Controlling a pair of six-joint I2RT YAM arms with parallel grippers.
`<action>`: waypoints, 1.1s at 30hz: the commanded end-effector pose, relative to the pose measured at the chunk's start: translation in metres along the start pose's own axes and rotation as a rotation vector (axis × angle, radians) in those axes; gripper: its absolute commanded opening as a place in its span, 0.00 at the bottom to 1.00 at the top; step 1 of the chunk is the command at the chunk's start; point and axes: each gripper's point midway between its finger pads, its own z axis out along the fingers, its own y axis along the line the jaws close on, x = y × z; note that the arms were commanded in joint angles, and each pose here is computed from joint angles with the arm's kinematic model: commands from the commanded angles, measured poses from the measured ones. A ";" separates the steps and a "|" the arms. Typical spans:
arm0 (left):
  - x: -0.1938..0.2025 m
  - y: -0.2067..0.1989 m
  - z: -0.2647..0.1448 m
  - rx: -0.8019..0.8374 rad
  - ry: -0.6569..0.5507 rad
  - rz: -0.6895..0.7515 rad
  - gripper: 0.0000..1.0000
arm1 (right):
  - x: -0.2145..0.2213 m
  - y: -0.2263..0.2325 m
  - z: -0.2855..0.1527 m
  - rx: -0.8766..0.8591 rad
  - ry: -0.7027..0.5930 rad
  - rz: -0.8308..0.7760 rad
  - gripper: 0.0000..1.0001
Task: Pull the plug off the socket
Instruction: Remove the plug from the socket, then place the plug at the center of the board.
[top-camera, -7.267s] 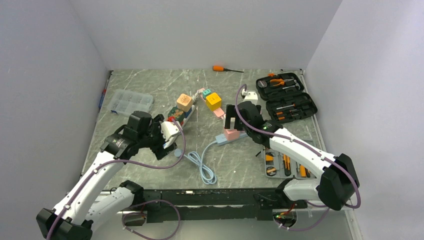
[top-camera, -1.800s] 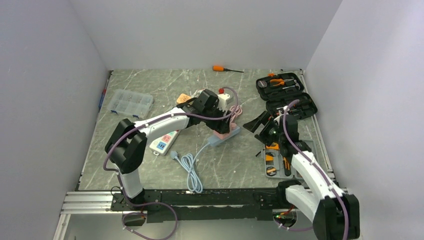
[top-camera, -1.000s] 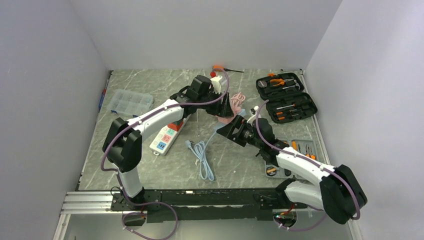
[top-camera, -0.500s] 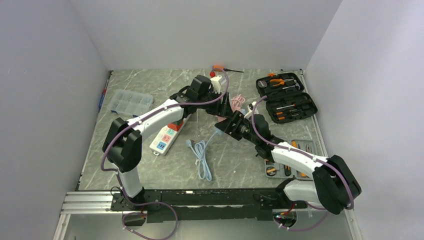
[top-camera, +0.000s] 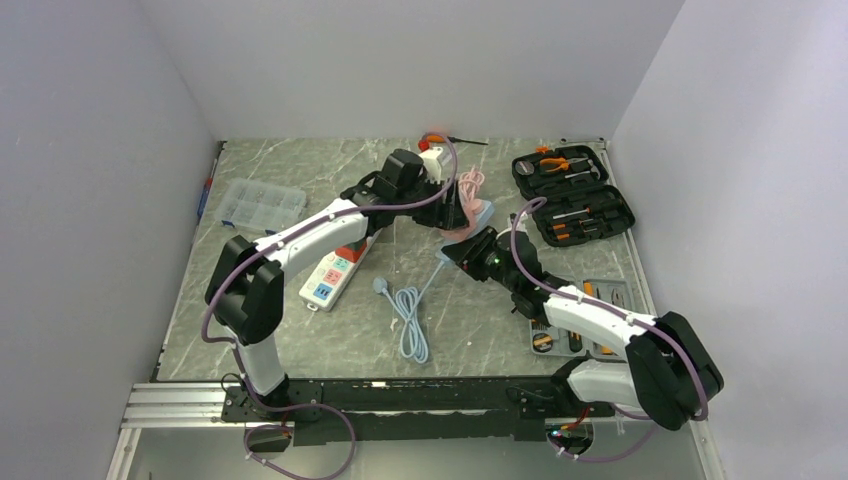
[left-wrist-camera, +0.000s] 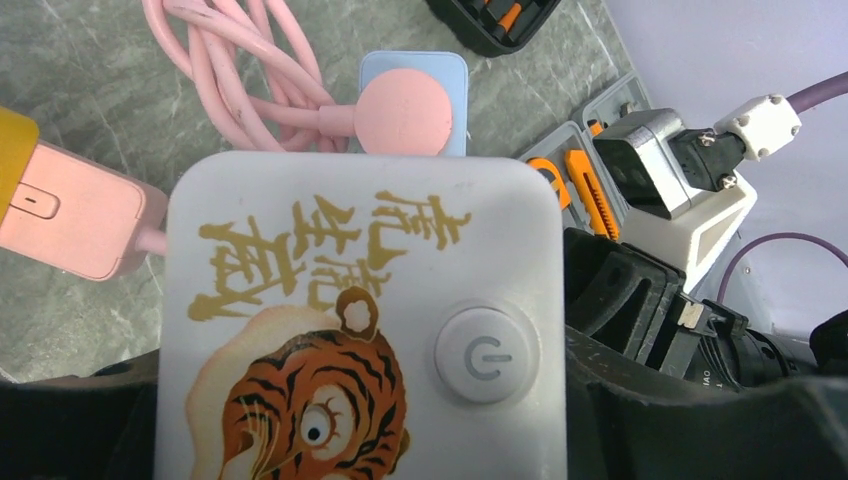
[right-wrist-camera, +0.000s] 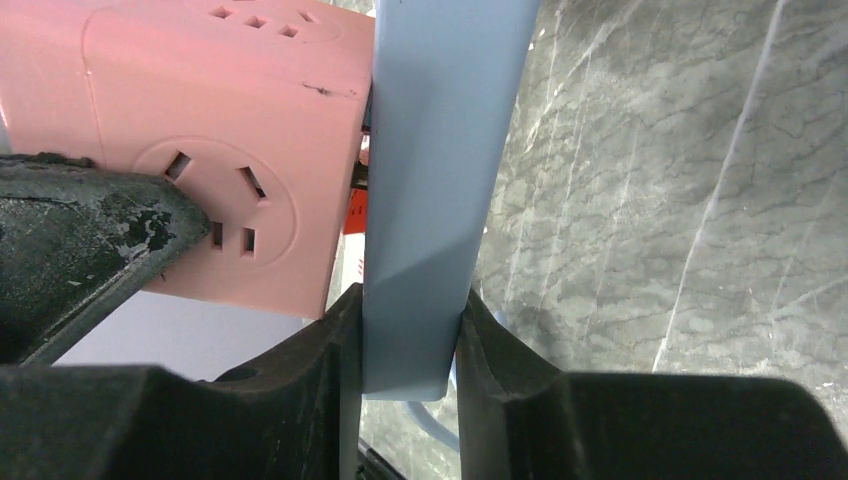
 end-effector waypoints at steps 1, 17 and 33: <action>-0.056 -0.051 -0.032 0.125 -0.170 0.081 0.00 | -0.004 -0.014 -0.007 0.042 -0.038 -0.068 0.05; -0.057 -0.062 -0.067 0.186 -0.213 0.128 0.00 | 0.000 -0.093 -0.001 0.248 -0.014 0.040 0.00; -0.035 -0.056 -0.089 0.247 -0.189 0.237 0.00 | 0.011 -0.111 0.005 0.296 0.064 -0.063 0.12</action>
